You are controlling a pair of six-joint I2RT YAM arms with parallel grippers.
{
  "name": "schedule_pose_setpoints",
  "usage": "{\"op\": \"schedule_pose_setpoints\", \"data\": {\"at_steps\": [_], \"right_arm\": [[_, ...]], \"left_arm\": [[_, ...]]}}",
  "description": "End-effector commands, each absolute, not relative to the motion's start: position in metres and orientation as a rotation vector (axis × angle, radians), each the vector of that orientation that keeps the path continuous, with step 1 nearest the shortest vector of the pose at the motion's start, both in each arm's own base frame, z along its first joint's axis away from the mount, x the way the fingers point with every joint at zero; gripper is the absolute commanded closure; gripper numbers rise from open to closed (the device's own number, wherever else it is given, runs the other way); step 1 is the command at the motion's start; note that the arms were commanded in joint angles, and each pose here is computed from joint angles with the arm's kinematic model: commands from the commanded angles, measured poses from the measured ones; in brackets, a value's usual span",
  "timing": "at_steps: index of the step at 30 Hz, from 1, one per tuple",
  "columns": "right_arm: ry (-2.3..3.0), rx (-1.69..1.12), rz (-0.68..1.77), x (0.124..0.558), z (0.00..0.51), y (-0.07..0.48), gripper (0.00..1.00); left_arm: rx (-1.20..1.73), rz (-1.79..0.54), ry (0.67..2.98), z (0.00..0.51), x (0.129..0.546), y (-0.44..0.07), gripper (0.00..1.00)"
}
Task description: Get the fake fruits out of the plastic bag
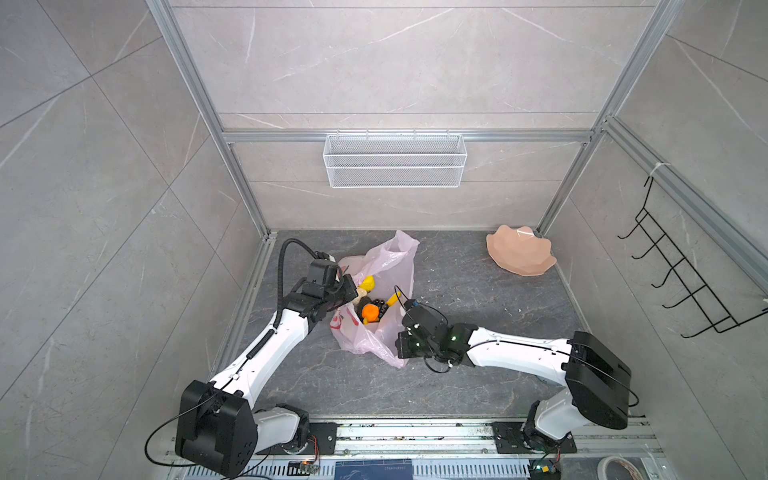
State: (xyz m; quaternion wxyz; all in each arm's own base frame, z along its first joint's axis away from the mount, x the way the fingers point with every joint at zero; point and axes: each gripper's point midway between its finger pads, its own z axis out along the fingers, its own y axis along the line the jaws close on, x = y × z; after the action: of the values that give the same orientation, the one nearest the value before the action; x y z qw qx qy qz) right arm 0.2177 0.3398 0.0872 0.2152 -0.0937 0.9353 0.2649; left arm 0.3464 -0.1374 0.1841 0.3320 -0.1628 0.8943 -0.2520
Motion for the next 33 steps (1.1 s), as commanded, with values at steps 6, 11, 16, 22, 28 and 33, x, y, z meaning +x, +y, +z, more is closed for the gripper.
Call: {"op": "schedule_pose_setpoints", "data": {"at_steps": [6, 11, 16, 22, 28, 33], "right_arm": [[2.592, -0.158, 0.690, 0.212, 0.035, 0.316, 0.99], [2.628, -0.162, 0.654, 0.213, 0.014, 0.320, 1.00], [2.631, -0.234, 0.604, 0.207, 0.010, 0.330, 0.99], [2.644, -0.337, 0.567, 0.195, 0.004, 0.348, 0.99], [2.640, -0.429, 0.500, 0.184, -0.002, 0.363, 0.99], [2.634, -0.455, 0.495, 0.178, -0.003, 0.371, 0.99]], "left_arm": [[-0.677, -0.944, 2.183, 0.173, 0.365, -0.109, 1.00], [-0.692, -0.840, 2.247, 0.165, 0.357, -0.096, 1.00], [-0.765, -0.621, 2.368, 0.149, 0.327, -0.072, 0.81], [-0.725, -0.579, 2.445, 0.149, 0.289, -0.079, 0.41], [-0.660, -0.378, 2.491, 0.157, 0.251, -0.102, 0.19], [-0.730, -0.241, 2.553, 0.131, 0.238, -0.106, 0.14]]}}
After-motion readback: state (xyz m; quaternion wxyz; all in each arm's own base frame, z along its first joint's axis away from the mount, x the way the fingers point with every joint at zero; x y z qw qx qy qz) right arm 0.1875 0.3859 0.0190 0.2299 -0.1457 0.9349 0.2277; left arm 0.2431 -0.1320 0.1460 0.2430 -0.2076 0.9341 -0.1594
